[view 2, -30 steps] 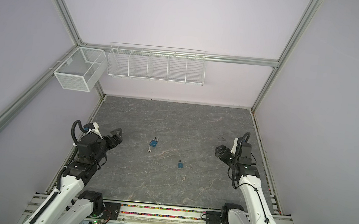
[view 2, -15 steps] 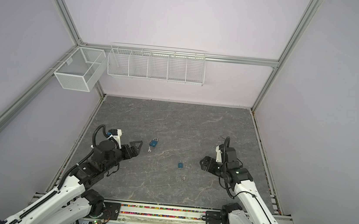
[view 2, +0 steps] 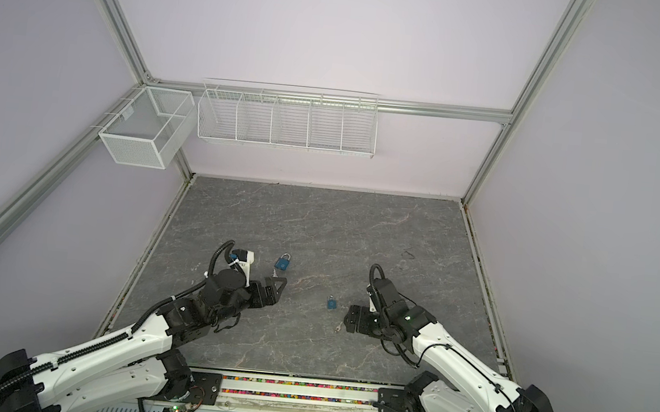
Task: Unlock with the key
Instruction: 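Move both grippers forward toward the blue padlocks and keys, then lower the right gripper onto the small key ring and close it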
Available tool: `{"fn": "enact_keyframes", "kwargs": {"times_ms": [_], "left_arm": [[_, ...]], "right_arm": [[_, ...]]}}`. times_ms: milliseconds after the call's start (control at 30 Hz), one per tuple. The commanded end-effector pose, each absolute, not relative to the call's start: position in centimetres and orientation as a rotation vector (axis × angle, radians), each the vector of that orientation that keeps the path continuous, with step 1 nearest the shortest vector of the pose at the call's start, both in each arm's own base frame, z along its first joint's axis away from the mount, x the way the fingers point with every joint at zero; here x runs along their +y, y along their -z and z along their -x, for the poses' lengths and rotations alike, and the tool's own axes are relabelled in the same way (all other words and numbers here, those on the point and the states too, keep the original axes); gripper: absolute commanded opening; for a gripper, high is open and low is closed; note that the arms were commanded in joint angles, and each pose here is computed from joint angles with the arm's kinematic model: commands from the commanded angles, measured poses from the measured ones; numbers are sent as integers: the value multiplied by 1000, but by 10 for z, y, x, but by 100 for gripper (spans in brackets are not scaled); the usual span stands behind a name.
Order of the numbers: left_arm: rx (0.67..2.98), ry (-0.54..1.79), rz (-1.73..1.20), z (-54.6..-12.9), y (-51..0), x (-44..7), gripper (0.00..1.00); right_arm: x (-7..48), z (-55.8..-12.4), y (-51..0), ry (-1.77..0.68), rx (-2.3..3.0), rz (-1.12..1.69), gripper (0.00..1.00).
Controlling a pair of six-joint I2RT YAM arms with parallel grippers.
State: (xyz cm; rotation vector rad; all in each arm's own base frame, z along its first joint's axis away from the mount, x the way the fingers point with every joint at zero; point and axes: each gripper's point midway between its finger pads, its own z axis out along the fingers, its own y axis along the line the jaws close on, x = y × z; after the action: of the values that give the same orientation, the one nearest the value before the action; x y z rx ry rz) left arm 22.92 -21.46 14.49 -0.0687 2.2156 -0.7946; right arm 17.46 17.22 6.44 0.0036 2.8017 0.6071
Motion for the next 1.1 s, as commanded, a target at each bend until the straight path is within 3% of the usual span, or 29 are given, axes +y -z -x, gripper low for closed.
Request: {"fn": "enact_keyframes", "kwargs": {"times_ms": [0,300,1067], "left_arm": [[2204,809,107,-231,-143,-219,99],[2214,815,95,-228,-140,-224,99],[2224,846,79,-227,-139,-235,99]], "right_arm": [[179,-176,-61,-552,2790,-3,83],[198,-172,-55,-389,2793,144,67],[224,-165,-27,-90,2831,396,39]]}}
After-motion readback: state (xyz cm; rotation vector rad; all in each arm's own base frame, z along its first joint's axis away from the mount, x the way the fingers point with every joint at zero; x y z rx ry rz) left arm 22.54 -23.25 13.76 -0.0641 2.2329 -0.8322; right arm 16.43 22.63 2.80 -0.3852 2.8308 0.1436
